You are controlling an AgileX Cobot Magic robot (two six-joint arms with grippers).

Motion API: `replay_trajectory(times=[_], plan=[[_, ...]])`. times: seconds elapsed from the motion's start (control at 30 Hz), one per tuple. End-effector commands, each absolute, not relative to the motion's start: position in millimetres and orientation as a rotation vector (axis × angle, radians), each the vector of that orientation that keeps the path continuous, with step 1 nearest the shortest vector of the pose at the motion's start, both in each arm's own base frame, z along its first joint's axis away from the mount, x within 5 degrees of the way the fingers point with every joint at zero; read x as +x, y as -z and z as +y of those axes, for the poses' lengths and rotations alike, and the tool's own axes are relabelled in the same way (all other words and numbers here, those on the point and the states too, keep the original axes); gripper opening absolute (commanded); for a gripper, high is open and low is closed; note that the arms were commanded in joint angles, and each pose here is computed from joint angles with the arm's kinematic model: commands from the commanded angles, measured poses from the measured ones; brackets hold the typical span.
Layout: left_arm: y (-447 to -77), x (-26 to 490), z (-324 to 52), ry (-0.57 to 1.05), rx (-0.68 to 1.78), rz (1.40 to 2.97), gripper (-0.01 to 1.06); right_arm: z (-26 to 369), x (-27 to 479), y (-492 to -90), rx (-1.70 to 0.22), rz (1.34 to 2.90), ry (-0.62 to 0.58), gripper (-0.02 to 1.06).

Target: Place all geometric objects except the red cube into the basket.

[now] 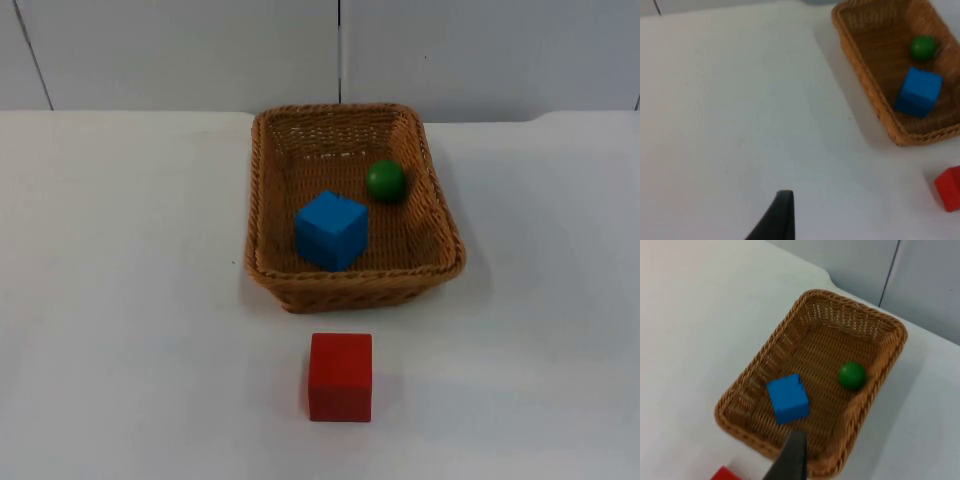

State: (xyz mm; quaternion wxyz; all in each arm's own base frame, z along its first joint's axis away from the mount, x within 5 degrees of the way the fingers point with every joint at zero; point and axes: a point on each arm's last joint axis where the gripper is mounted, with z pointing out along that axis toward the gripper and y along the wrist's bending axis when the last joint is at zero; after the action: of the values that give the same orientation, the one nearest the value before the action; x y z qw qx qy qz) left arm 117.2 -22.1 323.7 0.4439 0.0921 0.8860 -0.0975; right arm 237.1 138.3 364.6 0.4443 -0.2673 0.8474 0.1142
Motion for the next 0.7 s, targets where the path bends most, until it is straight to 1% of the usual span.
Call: replay_trajectory(times=[0.0,0.03,0.17,0.2,0.33,0.37,0.5,0.53,0.67], plan=[[-325,101,-24,0.261,0.23,2.154,1.05,115,195,-363,-0.641,2.02,-0.3,0.83],[-325,101,-24,0.261,0.23,2.154,1.05,115,195,-363,-0.641,2.02,-0.3,0.83],[-310,80,-25,0.251,0.235,2.116,1.05,86,144,-357,-0.623,1.955,-0.312,0.83],[-310,80,-25,0.251,0.235,2.116,1.05,86,144,-357,-0.623,1.955,-0.312,0.83],[-295,59,-26,0.262,0.222,2.082,1.05,61,99,-356,-0.591,1.878,-0.334,0.83],[-295,59,-26,0.262,0.222,2.082,1.05,61,99,-356,-0.591,1.878,-0.334,0.83],[-296,35,-27,0.256,0.241,2.011,1.05,35,54,-354,-0.577,1.828,-0.349,0.83],[-296,35,-27,0.256,0.241,2.011,1.05,35,54,-354,-0.577,1.828,-0.349,0.83],[-294,17,-28,0.262,0.25,1.972,1.05,18,24,-348,-0.585,1.821,-0.34,0.83]])
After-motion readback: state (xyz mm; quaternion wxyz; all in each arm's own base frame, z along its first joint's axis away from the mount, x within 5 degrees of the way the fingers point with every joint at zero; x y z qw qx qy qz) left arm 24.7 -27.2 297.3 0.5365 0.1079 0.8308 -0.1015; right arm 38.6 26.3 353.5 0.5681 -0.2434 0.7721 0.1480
